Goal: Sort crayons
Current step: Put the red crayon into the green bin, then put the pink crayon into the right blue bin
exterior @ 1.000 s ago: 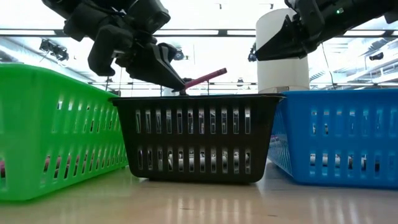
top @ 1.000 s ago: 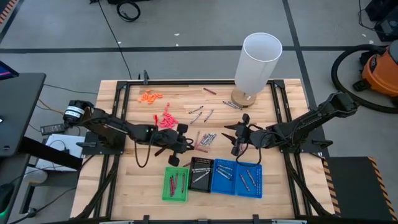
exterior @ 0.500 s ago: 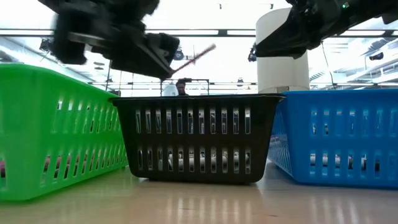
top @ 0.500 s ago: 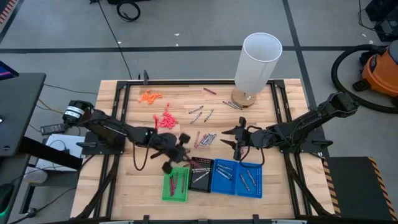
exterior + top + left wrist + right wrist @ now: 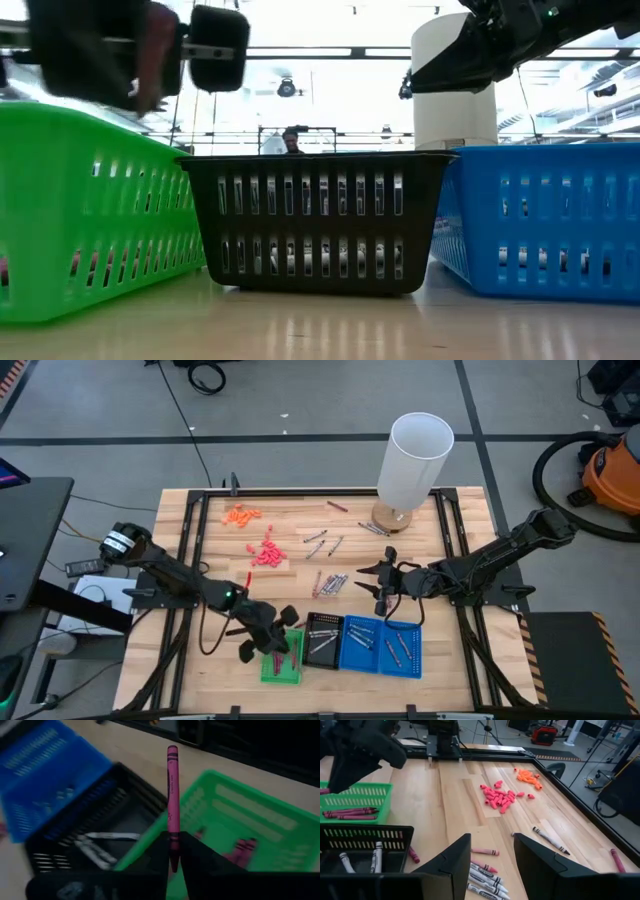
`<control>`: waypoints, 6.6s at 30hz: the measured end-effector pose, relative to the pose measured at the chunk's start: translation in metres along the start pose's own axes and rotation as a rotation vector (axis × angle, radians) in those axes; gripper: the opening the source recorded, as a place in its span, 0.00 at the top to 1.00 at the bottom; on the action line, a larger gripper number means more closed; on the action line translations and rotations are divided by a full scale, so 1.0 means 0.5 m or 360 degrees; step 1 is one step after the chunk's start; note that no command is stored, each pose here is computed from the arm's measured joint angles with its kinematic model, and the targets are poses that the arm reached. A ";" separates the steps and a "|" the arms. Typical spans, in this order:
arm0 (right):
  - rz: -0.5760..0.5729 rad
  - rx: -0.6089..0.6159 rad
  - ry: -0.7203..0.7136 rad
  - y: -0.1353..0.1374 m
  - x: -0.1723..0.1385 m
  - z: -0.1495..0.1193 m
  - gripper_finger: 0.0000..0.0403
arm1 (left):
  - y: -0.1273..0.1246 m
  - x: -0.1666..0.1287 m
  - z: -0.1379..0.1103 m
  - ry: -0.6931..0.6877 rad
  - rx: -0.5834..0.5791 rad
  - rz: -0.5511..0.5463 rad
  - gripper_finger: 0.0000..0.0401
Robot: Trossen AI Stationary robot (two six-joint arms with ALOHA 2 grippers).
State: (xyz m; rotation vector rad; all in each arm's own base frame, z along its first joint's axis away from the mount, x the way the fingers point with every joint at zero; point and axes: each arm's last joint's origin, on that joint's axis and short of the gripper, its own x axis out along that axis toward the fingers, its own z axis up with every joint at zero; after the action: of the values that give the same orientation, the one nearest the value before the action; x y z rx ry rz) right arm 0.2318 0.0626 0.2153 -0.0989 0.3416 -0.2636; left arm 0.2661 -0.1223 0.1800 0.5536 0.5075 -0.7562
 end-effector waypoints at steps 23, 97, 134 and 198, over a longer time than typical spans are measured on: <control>0.0004 0.0009 -0.0003 0.000 0.000 0.000 0.61 | 0.000 -0.004 -0.018 0.0377 -0.0071 0.0420 0.67; 0.0087 -0.0044 -0.0099 0.012 -0.014 -0.046 0.61 | 0.234 0.039 -0.194 0.0867 -0.1828 0.1056 0.97; -0.0181 0.0060 -0.0105 -0.045 -0.015 -0.142 0.61 | 0.371 -0.042 -0.121 0.0098 -0.0436 0.1056 0.92; 0.0058 -0.0070 -0.0531 -0.108 0.041 -0.111 0.48 | 0.423 -0.050 -0.057 -0.0866 -0.0245 0.1242 0.92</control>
State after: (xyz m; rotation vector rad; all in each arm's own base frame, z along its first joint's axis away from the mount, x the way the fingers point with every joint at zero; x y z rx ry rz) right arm 0.2183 0.0025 0.1644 -0.1771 0.0178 -0.1992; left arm 0.4022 0.0351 0.2334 0.3352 -0.1679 -0.0952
